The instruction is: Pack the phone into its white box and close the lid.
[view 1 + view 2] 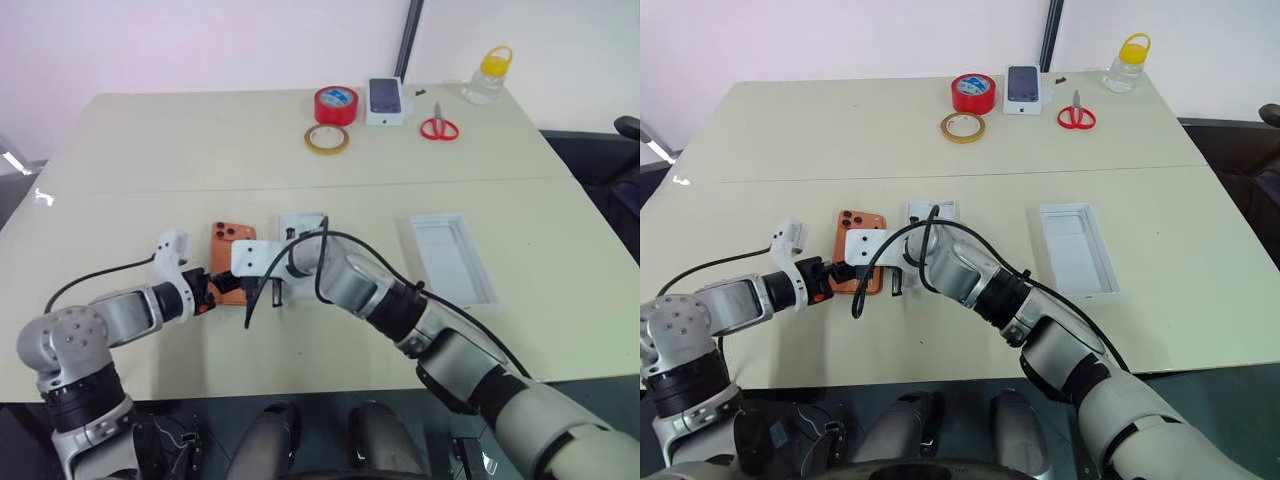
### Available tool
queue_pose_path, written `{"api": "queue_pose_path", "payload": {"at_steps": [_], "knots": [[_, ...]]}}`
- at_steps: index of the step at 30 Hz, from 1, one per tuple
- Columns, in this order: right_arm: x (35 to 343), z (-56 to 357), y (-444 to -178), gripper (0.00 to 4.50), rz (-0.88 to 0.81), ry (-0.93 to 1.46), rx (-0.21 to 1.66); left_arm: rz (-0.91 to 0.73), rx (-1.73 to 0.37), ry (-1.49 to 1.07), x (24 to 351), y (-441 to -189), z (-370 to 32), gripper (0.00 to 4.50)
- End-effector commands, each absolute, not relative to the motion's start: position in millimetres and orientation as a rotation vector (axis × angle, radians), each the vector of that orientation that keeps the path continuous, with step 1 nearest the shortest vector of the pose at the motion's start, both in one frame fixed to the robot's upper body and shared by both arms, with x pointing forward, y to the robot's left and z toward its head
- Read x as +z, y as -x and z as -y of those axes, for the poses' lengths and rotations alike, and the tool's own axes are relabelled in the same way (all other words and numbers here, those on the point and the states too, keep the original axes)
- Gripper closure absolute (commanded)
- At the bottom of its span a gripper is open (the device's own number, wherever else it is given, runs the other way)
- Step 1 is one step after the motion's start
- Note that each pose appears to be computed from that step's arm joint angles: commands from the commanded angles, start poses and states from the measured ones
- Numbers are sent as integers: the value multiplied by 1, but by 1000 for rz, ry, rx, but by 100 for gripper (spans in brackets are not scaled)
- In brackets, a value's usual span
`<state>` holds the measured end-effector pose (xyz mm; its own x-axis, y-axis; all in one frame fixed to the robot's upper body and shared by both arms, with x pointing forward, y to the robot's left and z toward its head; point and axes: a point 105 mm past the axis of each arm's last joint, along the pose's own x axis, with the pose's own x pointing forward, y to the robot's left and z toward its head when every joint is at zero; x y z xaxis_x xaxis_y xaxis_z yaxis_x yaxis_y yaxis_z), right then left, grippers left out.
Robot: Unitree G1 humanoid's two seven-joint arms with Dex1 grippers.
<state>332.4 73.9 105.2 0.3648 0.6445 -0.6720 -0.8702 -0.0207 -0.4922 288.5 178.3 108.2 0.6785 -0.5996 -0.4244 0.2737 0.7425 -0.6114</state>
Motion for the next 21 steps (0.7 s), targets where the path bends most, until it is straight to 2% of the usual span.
{"api": "queue_pose_path", "payload": {"at_steps": [1,7,12,15,16,18,21], "knots": [[112,-78,-328,450,-243,1008,1243,-681,-535,556,107,-289,-174,5],[112,-77,-329,450,-245,1000,1237,-631,-450,611,114,-298,-195,5],[113,-77,-329,450,-239,998,1233,-622,-443,654,114,-298,-196,5],[121,-74,-330,450,-221,985,1221,-626,-460,670,111,-295,-190,81],[123,-73,-331,450,-218,979,1216,-624,-459,681,111,-295,-190,137],[127,-71,-332,450,-213,970,1207,-625,-450,696,109,-294,-190,220],[135,-65,-333,450,-205,957,1194,-627,-438,725,106,-293,-191,220]]}}
